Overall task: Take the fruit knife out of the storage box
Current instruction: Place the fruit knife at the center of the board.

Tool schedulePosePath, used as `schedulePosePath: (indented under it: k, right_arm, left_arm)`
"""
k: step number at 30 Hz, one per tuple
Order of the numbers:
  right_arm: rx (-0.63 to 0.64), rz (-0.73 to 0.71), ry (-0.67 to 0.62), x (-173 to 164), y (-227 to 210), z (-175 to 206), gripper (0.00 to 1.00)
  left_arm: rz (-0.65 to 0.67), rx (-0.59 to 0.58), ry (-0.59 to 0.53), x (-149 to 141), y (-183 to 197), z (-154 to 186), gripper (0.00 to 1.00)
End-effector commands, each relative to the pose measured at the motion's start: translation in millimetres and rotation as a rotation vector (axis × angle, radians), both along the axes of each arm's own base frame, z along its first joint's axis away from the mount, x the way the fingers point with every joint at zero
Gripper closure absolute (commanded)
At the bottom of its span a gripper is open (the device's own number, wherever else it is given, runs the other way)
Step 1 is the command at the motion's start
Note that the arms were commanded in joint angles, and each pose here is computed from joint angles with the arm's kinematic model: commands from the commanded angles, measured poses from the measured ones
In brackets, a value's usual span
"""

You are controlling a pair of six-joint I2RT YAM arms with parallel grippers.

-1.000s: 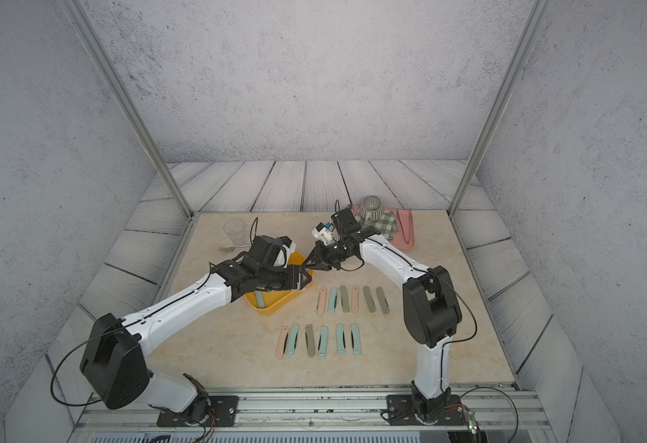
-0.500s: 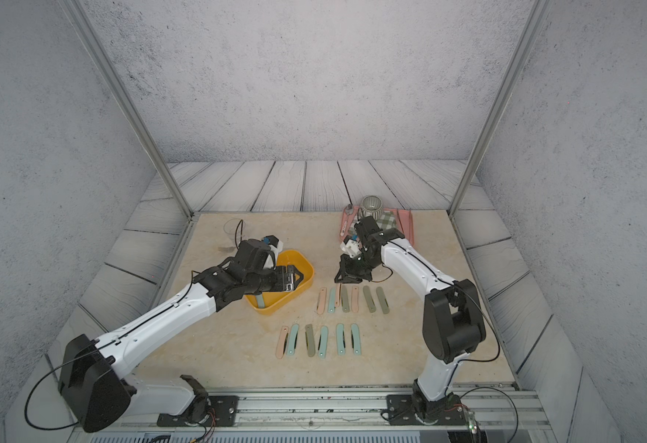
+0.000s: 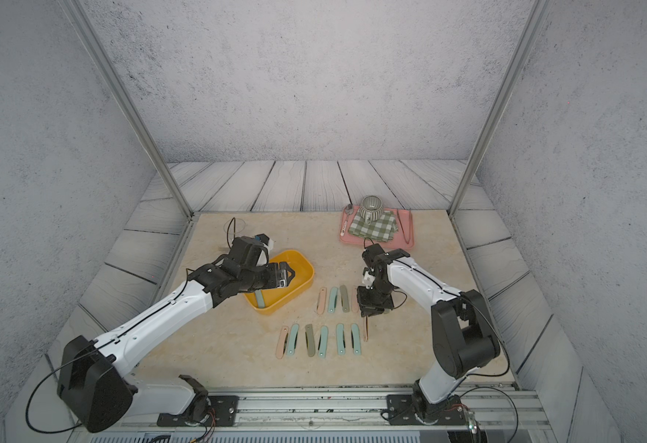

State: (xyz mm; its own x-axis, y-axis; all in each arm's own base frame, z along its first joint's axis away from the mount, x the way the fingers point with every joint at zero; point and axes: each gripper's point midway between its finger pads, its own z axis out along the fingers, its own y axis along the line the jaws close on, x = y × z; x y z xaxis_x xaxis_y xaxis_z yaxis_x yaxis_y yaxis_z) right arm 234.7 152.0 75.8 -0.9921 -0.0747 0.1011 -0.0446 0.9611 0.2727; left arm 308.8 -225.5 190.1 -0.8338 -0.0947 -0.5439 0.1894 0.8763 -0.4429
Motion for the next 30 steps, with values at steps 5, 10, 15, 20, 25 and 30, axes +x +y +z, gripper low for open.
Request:
schedulePosePath:
  k: [5, 10, 15, 20, 25, 30]
  right_arm:
    - [-0.073, -0.020, 0.005, -2.4, -13.9, -25.8, 0.96]
    - [-0.067, -0.017, 0.021, -6.8, -13.8, -39.0, 0.96]
    - [-0.056, -0.010, 0.028, -7.8, -12.0, -47.9, 0.96]
    - [-0.052, 0.000, 0.029, -9.5, -11.7, -52.5, 0.95]
    - [-0.051, 0.005, 0.023, -9.2, -12.7, -56.9, 0.94]
    - [-0.056, 0.012, 0.012, -8.4, -14.1, -58.0, 0.90]
  left_arm:
    - [0.011, 0.034, 0.036, 9.6, 5.5, -10.3, 0.18]
    - [0.002, 0.043, 0.048, 12.3, 3.7, -13.0, 0.18]
    - [0.001, 0.037, 0.055, 13.4, 2.3, -15.1, 0.18]
    - [0.004, 0.035, 0.064, 12.7, 2.6, -17.8, 0.18]
    - [0.011, 0.030, 0.065, 12.8, 3.3, -18.2, 0.18]
    - [0.010, 0.026, 0.064, 13.0, 2.6, -17.9, 0.18]
